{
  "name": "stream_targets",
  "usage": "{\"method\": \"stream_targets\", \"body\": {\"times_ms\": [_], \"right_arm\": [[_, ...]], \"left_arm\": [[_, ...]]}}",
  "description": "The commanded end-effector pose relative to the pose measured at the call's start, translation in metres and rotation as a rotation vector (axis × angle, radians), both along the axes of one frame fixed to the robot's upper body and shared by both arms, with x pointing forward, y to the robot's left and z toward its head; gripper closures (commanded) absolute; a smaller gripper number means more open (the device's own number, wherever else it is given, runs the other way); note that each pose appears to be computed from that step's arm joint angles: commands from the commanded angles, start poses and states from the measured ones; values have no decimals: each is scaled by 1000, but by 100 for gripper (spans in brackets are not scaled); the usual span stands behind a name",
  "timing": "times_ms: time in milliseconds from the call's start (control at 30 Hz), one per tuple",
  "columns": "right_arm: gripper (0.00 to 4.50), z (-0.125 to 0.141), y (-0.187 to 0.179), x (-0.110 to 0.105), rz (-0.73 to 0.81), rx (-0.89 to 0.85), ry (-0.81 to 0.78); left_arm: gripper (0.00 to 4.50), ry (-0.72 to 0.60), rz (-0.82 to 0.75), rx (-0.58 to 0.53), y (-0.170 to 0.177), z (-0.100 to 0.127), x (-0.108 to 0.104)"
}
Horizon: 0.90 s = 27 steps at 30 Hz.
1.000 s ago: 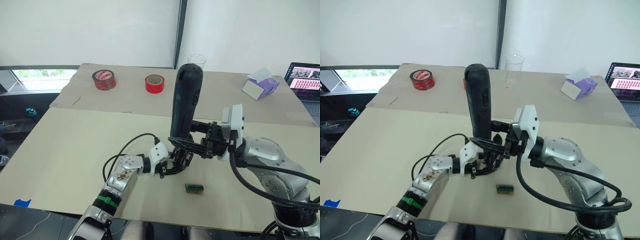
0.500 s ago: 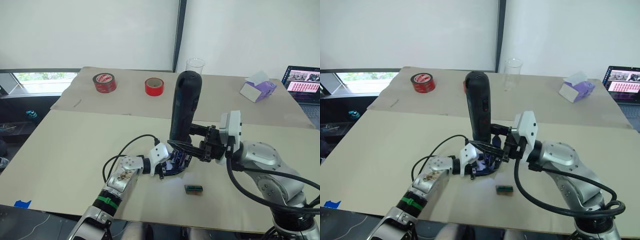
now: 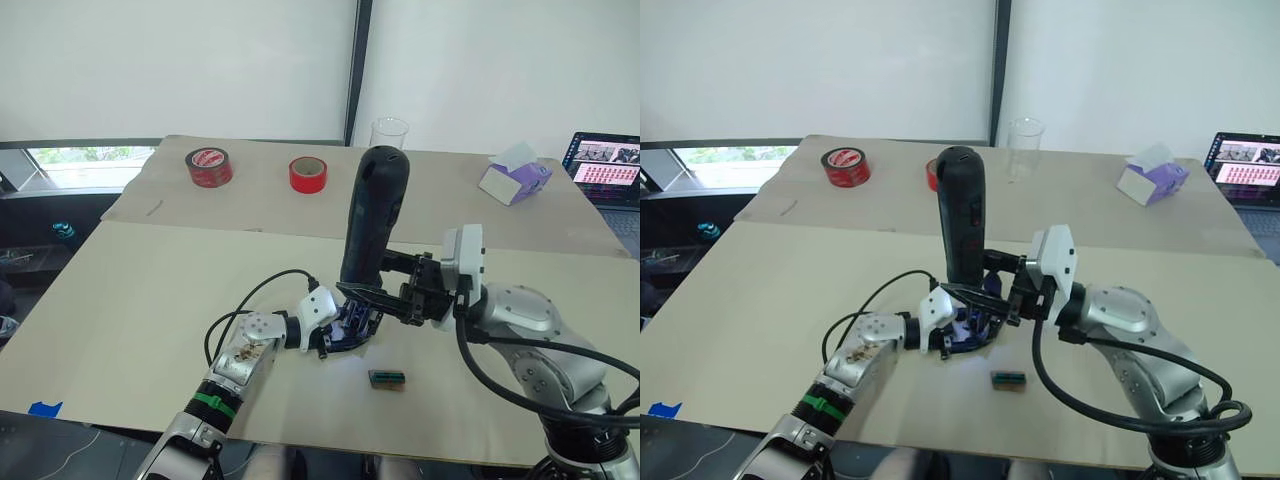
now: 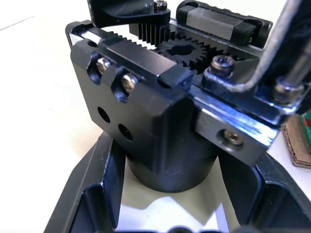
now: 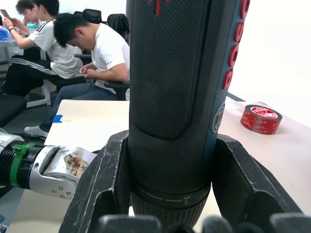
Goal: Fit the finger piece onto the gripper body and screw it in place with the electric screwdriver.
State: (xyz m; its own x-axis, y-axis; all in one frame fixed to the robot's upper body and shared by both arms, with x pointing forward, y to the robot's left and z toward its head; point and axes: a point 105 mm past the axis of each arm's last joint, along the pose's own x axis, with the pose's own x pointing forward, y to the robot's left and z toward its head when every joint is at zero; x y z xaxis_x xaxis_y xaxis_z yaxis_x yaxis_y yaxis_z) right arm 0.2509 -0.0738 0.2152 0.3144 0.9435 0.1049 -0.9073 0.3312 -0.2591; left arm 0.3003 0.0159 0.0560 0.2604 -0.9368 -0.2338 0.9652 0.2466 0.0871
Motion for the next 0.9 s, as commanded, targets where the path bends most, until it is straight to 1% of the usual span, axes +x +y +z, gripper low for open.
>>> {"method": "stream_targets", "body": {"times_ms": [33, 167, 333, 500, 733, 833, 900], "right_arm": [[258, -4, -7, 6, -18, -29, 20], [258, 19, -6, -1, 25, 9, -66], [258, 38, -7, -7, 69, 26, -126], [258, 52, -8, -14, 115, 65, -151], [258, 56, -12, -20, 146, 61, -134], [258, 58, -14, -25, 162, 53, -121], [258, 63, -16, -30, 171, 53, -110]], "left_arm": [[223, 57, -12, 43, 1, -15, -7], [223, 64, 2, 58, 1, -18, -5], [223, 67, 12, 71, 1, -22, -4], [223, 68, 21, 73, 0, -25, -3], [223, 77, 32, 75, 2, -28, -3], [223, 118, 66, 53, 3, -29, -1], [115, 124, 75, 40, 3, -28, -1]]}}
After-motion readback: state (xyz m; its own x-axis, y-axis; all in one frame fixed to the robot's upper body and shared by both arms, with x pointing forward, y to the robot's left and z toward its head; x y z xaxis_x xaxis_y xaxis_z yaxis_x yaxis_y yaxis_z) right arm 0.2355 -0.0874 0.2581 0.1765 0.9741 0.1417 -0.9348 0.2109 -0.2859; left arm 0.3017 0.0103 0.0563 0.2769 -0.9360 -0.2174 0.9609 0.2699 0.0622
